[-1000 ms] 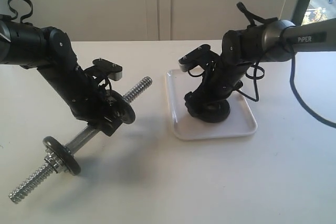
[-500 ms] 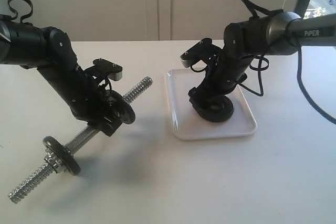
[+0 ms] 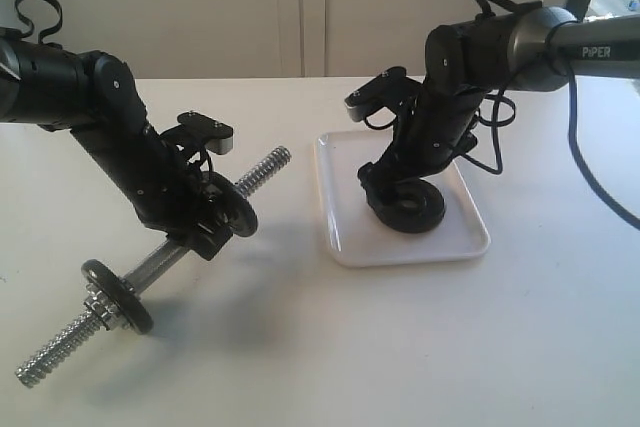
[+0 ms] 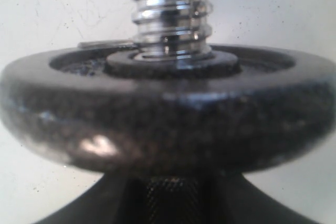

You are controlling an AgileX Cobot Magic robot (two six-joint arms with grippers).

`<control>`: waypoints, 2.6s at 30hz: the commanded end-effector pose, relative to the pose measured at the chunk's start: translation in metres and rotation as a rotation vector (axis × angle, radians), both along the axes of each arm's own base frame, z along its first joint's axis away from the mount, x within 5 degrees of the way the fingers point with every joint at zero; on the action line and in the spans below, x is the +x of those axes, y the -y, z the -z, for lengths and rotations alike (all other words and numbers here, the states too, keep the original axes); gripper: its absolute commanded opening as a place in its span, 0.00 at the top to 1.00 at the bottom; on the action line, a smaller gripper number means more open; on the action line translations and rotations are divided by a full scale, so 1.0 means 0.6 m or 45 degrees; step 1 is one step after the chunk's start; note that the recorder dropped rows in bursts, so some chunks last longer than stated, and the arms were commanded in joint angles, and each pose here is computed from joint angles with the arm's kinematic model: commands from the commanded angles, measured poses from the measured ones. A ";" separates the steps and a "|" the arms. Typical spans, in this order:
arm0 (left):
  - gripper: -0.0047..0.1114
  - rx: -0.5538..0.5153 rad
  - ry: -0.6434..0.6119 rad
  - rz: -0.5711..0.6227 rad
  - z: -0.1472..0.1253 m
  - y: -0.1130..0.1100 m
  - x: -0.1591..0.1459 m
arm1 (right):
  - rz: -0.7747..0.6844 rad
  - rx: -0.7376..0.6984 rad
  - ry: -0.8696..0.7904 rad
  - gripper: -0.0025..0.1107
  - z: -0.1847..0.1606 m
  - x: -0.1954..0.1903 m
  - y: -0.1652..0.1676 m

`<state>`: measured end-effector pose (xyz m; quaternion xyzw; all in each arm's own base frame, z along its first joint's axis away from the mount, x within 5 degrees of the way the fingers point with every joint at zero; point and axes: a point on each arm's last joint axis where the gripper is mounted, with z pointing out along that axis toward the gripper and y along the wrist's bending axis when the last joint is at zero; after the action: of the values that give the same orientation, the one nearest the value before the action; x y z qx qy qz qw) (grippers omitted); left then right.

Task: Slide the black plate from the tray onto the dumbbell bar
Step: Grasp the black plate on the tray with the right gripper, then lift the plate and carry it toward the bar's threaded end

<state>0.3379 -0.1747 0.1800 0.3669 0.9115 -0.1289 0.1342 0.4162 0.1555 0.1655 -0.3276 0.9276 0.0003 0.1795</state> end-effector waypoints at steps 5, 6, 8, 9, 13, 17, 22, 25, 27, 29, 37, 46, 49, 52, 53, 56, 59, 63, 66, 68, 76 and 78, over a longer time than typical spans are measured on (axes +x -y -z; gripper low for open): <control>0.96 -0.083 0.072 -0.023 -0.043 0.006 -0.001 | 0.003 -0.023 -0.042 0.07 0.025 0.003 0.001; 0.96 -0.083 0.072 -0.023 -0.043 0.006 -0.001 | 0.003 -0.026 -0.050 0.07 0.030 0.004 0.001; 0.96 -0.083 0.072 -0.023 -0.043 0.006 -0.001 | 0.003 -0.036 -0.076 0.07 0.038 0.004 0.001; 0.96 -0.083 0.072 -0.023 -0.043 0.006 -0.001 | 0.003 -0.039 -0.084 0.07 0.040 0.004 0.001; 0.96 -0.083 0.072 -0.023 -0.043 0.006 -0.001 | 0.003 -0.051 -0.115 0.07 0.051 0.007 0.000; 0.96 -0.083 0.072 -0.023 -0.043 0.006 -0.001 | -0.010 -0.072 -0.158 0.12 0.068 0.005 0.000; 0.96 -0.083 0.072 -0.023 -0.043 0.006 -0.001 | -0.019 -0.107 -0.246 0.13 0.092 0.000 0.002; 0.96 -0.083 0.072 -0.023 -0.043 0.006 -0.001 | -0.028 -0.135 -0.314 0.13 0.104 -0.003 0.003; 0.96 -0.083 0.072 -0.023 -0.043 0.006 -0.001 | -0.038 -0.152 -0.354 0.13 0.109 -0.006 0.005; 0.96 -0.084 0.074 -0.024 -0.044 0.006 -0.001 | -0.055 -0.169 -0.393 0.13 0.116 -0.010 0.006; 0.96 -0.083 0.072 -0.023 -0.043 0.006 -0.001 | -0.061 -0.184 -0.431 0.13 0.125 -0.017 0.009; 0.96 -0.085 0.071 -0.025 -0.044 0.006 -0.001 | 0.004 -0.134 -0.321 0.13 0.124 -0.004 0.004; 0.96 -0.084 0.069 -0.023 -0.043 0.006 -0.002 | 0.004 -0.134 -0.321 0.13 0.124 -0.004 0.004; 0.96 -0.084 0.069 -0.023 -0.043 0.006 -0.002 | 0.037 -0.117 -0.297 0.13 0.124 -0.001 0.003; 0.96 -0.084 0.069 -0.023 -0.043 0.006 -0.002 | 0.052 -0.110 -0.290 0.13 0.123 0.000 0.003; 0.96 -0.084 0.069 -0.023 -0.043 0.006 -0.002 | 0.057 -0.121 -0.316 0.13 0.124 -0.003 0.004; 0.96 -0.084 0.069 -0.023 -0.043 0.006 -0.002 | 0.051 -0.151 -0.353 0.13 0.124 -0.007 0.007; 0.96 -0.084 0.069 -0.023 -0.043 0.006 -0.002 | 0.061 -0.157 -0.371 0.43 0.124 -0.009 0.008; 0.96 -0.083 0.064 -0.022 -0.043 0.006 -0.002 | 0.092 -0.089 -0.237 0.85 0.117 0.008 0.001; 0.96 -0.081 0.066 -0.011 -0.043 0.006 -0.003 | 0.113 -0.064 -0.196 0.97 0.105 0.011 0.000; 0.96 -0.071 0.066 0.034 -0.043 0.006 -0.004 | 0.079 0.146 -0.095 0.98 0.024 0.012 -0.009; 0.96 -0.069 0.067 0.052 -0.043 0.006 -0.005 | 0.053 0.302 -0.124 0.98 0.004 0.011 -0.007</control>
<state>0.3369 -0.1748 0.1799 0.3810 0.9060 -0.1294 0.1310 0.4229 0.1619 0.1402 -0.2847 0.9455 0.0602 0.1461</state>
